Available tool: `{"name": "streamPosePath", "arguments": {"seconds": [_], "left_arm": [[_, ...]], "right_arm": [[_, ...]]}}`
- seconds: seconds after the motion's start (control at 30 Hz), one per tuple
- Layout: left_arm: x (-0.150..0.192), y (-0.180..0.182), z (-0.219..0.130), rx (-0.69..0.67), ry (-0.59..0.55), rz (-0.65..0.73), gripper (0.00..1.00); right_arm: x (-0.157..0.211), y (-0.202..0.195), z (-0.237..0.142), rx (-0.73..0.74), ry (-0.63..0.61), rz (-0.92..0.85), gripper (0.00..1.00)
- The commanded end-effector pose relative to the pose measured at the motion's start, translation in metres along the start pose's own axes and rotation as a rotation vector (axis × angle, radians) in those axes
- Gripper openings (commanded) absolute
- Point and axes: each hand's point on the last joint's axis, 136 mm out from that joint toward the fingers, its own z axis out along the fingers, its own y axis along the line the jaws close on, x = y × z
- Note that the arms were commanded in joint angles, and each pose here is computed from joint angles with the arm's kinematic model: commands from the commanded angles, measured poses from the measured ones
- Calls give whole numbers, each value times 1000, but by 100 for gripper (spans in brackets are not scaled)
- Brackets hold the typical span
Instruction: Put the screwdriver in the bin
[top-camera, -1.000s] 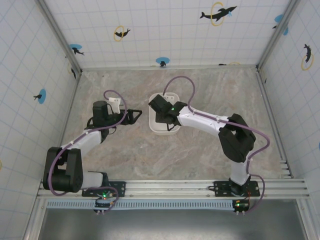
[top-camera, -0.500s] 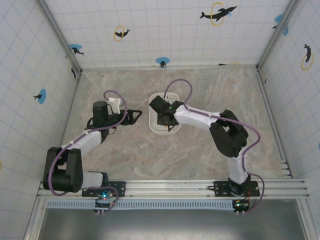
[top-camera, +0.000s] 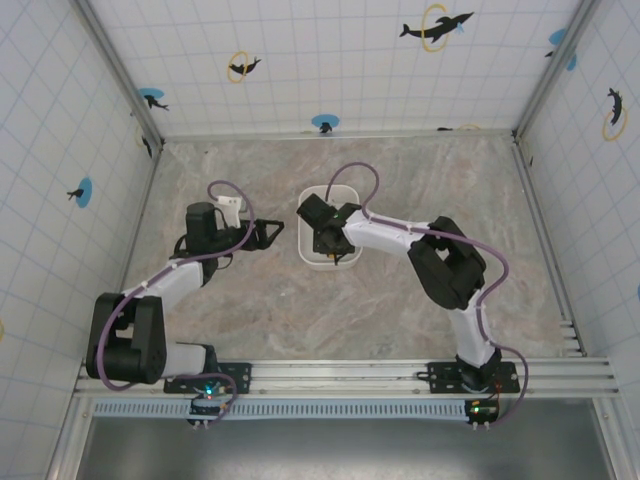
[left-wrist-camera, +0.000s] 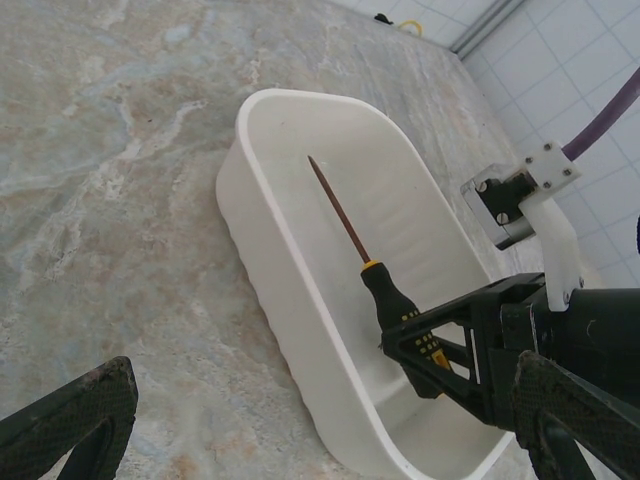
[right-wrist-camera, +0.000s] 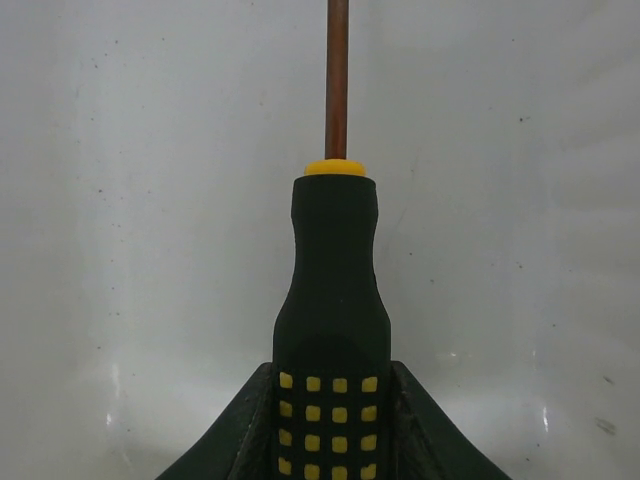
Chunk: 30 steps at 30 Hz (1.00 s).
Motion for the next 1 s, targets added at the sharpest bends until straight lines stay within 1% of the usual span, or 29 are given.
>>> {"name": "streamPosePath", "arguments": {"seconds": [0.0, 0.13, 0.27, 0.57, 0.97], "left_arm": [[2, -1, 3, 11, 2, 22, 98], [3, -1, 3, 12, 5, 19, 98], [3, 1, 4, 10, 8, 17, 98], [4, 2, 5, 10, 12, 13, 98], [2, 0, 5, 11, 13, 16, 98]], "right_arm": [[-4, 4, 4, -1, 6, 12, 2], [-2, 5, 9, 0, 16, 14, 5], [1, 4, 12, 4, 25, 13, 11], [1, 4, 15, -2, 32, 16, 31], [-6, 6, 4, -17, 7, 15, 51]]}}
